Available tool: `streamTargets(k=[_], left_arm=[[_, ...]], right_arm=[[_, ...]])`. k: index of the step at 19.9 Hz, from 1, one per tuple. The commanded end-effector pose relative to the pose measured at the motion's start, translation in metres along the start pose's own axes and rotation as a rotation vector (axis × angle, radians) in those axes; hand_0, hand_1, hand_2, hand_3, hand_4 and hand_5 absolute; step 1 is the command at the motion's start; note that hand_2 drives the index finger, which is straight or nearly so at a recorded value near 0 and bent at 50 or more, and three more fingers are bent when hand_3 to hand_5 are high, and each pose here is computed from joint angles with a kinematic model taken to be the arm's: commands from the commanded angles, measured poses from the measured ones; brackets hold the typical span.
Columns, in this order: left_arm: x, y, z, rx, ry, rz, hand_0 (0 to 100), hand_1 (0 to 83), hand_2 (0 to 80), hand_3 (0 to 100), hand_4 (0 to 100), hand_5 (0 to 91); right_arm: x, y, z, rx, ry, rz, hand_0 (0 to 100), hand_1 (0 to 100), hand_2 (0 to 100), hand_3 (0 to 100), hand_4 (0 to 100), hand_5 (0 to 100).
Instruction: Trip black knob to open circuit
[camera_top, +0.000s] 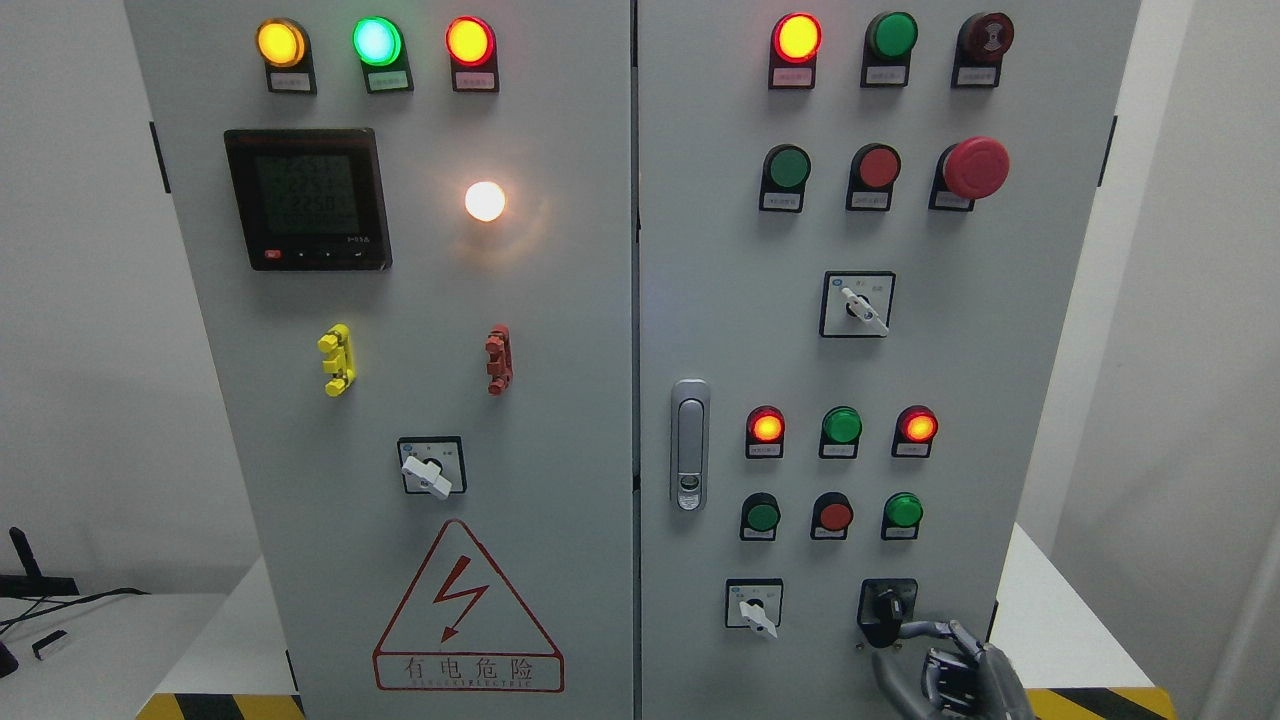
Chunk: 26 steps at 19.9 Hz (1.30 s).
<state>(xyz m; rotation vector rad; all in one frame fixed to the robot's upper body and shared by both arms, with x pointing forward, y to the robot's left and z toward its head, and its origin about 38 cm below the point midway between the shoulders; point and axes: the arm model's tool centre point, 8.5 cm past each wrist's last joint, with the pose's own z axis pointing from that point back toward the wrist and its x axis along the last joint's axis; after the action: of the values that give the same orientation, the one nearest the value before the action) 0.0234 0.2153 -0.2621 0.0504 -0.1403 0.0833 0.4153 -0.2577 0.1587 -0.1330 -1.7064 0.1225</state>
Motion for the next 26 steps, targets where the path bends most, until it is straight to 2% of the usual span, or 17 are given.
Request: streamTargets(k=[1,9,26], left_arm=[[0.0002,-0.0003,0.0,-0.004,-0.001,-0.03,12,38.9,0.0,0,0,0.0],[0.0002,-0.0003,0.0,-0.004,-0.001,-0.03,12,38.9,0.0,0,0,0.0],[0.0002,-0.0003,0.0,-0.004,-0.001,-0.03,12,38.9,0.0,0,0,0.0]], right_arm=[[-0.0002,0.0218,0.0012,0.041,0.002,-0.047,25,72,43,100,100,96],[0.0013,0.0308,0.0016,0.065,-0.003,-0.056,25,72,42,100,100,96],[0.0023,0.0244,0.0004,0.048,-0.006,-0.055,25,72,42,100,100,96]])
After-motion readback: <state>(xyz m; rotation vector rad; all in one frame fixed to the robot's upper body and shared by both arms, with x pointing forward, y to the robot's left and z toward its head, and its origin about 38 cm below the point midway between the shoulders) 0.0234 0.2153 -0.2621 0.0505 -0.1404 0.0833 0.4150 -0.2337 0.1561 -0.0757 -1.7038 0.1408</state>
